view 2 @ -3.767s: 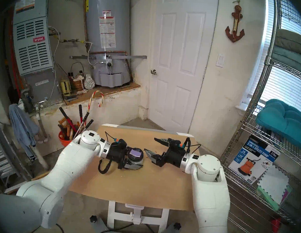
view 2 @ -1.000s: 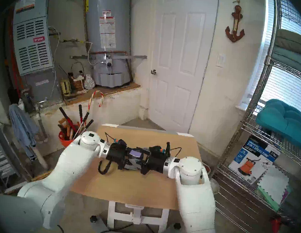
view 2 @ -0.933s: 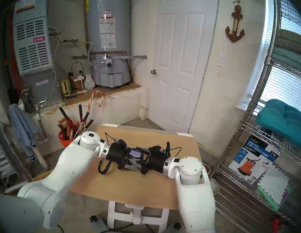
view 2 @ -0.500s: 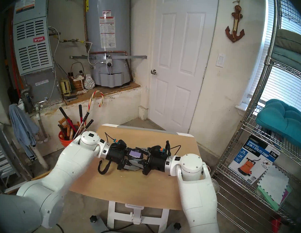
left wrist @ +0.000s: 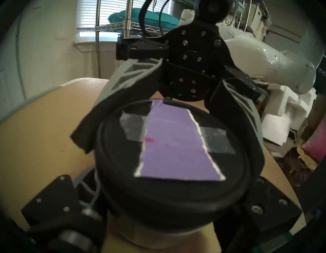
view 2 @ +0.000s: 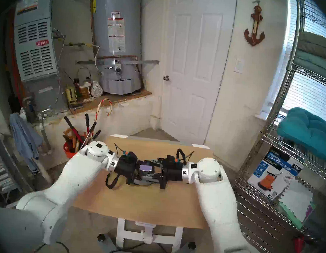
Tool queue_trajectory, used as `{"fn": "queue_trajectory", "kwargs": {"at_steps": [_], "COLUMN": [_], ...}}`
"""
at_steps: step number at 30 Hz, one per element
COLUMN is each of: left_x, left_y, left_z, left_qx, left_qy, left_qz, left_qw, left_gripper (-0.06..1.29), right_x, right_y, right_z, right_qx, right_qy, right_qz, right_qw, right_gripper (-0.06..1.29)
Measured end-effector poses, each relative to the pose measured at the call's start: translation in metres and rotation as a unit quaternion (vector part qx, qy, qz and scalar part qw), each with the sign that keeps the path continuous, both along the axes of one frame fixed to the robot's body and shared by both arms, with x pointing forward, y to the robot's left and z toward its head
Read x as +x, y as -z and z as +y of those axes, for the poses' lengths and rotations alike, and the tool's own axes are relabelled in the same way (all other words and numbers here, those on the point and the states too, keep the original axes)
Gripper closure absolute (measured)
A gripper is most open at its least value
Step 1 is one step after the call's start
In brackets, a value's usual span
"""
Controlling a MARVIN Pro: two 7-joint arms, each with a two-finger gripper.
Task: Open paint jar
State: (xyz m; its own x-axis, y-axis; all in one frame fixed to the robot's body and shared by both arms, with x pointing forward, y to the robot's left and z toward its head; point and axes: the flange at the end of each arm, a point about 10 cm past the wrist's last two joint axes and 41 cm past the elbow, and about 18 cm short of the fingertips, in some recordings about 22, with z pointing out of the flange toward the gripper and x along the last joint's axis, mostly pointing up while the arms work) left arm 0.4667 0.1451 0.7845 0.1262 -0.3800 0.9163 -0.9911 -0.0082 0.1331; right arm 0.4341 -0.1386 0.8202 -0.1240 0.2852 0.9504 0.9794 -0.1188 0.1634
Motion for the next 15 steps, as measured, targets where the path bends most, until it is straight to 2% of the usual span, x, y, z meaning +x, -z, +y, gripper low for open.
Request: {"fn": "queue_trajectory", "kwargs": {"at_steps": [7, 15], "left_x": [0.000, 0.002], "left_y": [0.001, 0.002], "left_z": [0.004, 0.008], "left_qx": [-0.004, -0.009], "left_qy": [0.001, -0.002], "left_qz": [0.000, 0.001], "left_qw": [1.0000, 1.0000], "left_gripper": [0.42, 0.42], "right_x": [0.012, 0.023], "right_y": [-0.006, -0.011], "right_z": [0.004, 0.008], "right_qx": [-0.013, -0.025], "right_qy": [-0.042, -0.070], "right_qz": [0.000, -0.001], "right_qw": [0.9990, 0.9972], "right_gripper": [0.57, 0.57]}}
